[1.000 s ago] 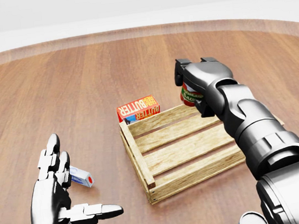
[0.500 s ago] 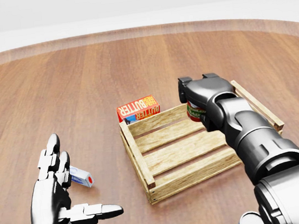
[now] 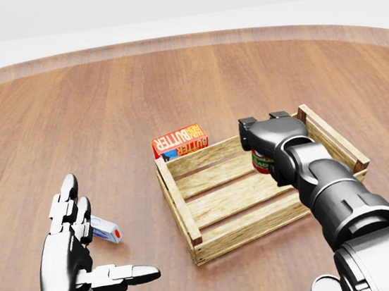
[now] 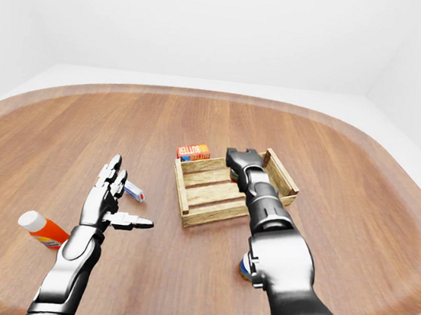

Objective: Pick up the tomato sauce, and put it in the wooden tray.

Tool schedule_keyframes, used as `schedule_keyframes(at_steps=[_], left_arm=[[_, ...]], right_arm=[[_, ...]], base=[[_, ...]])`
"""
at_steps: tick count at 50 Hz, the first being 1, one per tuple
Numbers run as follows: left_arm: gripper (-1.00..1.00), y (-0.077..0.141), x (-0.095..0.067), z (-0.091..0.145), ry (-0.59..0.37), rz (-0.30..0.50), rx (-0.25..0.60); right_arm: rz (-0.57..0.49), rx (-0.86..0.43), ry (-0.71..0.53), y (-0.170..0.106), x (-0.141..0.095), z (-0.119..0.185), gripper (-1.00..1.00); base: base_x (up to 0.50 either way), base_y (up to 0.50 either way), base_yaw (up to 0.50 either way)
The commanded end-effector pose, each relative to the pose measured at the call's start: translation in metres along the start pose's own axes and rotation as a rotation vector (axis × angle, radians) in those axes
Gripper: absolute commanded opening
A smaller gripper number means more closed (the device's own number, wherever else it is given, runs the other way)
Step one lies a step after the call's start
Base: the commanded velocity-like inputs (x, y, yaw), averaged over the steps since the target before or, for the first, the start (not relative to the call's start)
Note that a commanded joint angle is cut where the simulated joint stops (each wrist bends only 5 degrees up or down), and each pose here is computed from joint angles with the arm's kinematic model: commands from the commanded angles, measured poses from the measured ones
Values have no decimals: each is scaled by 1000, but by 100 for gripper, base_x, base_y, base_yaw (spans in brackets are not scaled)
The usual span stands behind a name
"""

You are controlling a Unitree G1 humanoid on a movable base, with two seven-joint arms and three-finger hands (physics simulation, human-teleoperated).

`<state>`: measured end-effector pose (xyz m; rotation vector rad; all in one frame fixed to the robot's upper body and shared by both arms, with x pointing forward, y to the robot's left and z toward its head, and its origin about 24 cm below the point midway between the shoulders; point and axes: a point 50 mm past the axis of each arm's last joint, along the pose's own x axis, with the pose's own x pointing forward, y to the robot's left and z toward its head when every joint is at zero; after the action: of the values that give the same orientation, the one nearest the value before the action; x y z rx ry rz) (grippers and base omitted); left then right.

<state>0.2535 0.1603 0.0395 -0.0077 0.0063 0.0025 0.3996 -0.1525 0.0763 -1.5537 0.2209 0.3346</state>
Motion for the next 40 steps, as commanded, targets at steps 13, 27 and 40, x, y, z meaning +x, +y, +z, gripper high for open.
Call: schedule_keyframes(at_steps=[13, 27, 40], left_arm=[[100, 0, 1, 1, -1, 0, -5], [100, 0, 1, 1, -1, 1, -6], [100, 1, 1, 1, -1, 1, -6]], right_arm=[[161, 127, -11, 13, -1, 2, -100], [150, 128, -3, 17, -2, -1, -100], [126, 121, -1, 16, -1, -1, -100]], base=[[0, 0, 0], [0, 0, 0], [0, 0, 0]])
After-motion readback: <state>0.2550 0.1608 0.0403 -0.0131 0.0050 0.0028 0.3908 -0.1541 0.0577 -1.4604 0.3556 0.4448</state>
